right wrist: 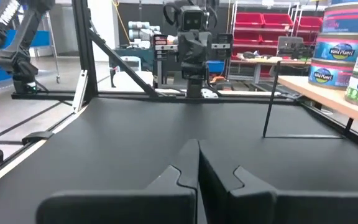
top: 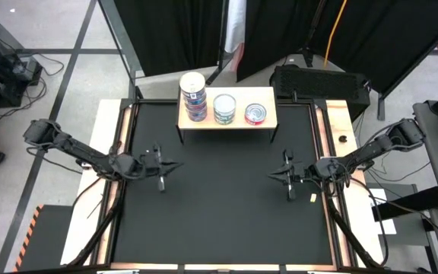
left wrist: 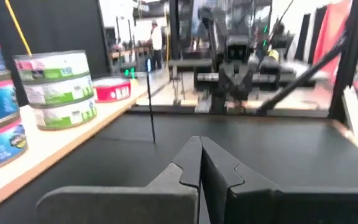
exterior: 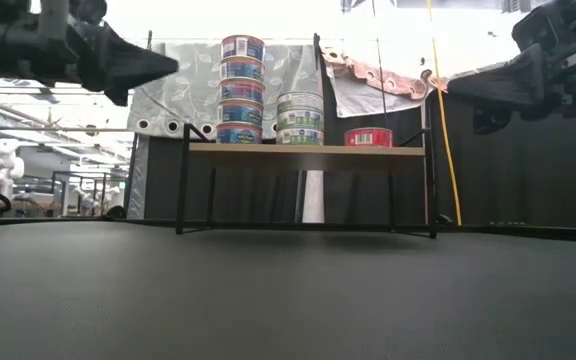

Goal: Stack canned seafood by type on shelf
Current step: Return to Home Position

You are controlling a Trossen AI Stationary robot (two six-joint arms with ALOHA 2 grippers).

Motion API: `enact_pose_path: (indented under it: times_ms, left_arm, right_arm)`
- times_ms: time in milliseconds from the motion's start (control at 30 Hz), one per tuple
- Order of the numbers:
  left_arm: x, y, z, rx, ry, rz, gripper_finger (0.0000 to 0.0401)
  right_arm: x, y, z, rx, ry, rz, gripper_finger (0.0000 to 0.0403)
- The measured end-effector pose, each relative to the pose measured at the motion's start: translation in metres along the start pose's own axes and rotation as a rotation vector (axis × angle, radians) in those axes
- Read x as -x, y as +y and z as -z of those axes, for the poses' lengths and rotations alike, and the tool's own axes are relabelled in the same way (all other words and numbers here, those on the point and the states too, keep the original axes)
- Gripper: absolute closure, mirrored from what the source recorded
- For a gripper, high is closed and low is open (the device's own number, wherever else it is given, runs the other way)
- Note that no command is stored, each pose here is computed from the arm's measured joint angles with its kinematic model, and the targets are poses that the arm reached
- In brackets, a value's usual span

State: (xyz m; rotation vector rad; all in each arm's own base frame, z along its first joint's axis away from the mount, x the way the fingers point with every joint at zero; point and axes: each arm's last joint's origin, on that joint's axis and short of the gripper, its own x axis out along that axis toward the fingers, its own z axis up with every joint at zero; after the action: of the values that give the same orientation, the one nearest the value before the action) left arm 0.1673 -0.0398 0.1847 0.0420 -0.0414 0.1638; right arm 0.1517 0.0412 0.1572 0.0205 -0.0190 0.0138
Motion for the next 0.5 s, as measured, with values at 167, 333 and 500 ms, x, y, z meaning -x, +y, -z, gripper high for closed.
enact_pose_path:
  times_ms: [167,333,500]
  left_arm:
    - [0.018,0.008,0.007,0.023,-0.049,0.033,0.0395]
    - [0.029,0.014,0.007,0.015,-0.097,0.031,0.0395]
    - [0.034,0.016,0.002,0.0,-0.122,0.037,0.0396]
  right_arm:
    - [0.0,0.0,-0.001,-0.002,-0.009,0.0,0.0403]
    - [0.0,0.0,-0.001,-0.002,-0.008,0.002,0.0402]
    - [0.0,0.0,0.0,-0.005,0.001,0.004,0.0403]
